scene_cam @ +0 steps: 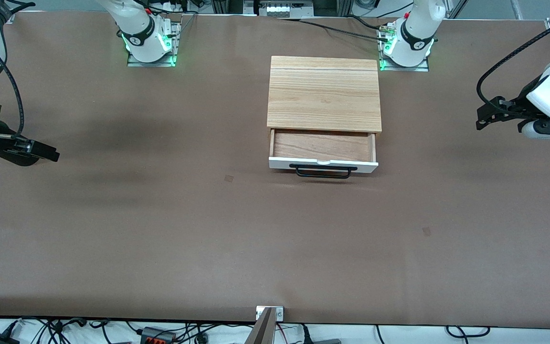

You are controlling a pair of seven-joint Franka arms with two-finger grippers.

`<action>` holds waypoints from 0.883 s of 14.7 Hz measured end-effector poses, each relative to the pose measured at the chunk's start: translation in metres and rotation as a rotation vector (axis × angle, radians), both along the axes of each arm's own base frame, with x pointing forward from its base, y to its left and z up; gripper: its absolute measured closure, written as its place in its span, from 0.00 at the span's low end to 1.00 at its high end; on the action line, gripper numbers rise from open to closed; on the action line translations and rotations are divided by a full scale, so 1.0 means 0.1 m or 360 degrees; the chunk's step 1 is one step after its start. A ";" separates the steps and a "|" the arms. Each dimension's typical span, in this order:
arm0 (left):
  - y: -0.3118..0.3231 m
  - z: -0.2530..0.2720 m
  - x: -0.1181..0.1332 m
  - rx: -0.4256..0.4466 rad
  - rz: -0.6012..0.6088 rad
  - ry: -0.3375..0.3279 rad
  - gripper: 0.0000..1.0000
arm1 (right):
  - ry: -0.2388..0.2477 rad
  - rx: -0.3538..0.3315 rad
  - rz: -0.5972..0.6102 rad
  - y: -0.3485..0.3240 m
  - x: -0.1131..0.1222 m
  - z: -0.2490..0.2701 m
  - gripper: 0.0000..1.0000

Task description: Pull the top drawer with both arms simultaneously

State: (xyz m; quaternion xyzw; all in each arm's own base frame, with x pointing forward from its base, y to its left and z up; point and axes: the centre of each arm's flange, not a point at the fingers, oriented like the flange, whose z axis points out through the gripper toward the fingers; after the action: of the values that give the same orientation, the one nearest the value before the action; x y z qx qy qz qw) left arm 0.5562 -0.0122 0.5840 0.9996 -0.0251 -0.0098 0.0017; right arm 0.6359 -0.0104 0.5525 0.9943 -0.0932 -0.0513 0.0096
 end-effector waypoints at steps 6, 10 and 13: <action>0.00 0.00 0.01 0.0000 0.0000 0.0000 0.00 | -0.0005 0.0139 -0.0072 -0.17 -0.09 0.12 0.00; 0.00 0.01 0.01 0.0000 0.0000 0.0000 0.00 | -0.0082 0.0139 -0.0063 -0.13 -0.07 0.21 0.00; 0.00 0.01 0.01 0.0000 0.0000 0.0000 0.00 | -0.0039 0.0114 -0.0035 -0.03 -0.28 0.30 0.00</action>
State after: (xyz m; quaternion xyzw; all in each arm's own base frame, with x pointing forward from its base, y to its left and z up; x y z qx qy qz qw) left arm 0.5570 -0.0121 0.5846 0.9996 -0.0250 -0.0097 0.0017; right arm 0.6084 -0.0137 0.5822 0.9934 -0.1024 -0.0426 -0.0276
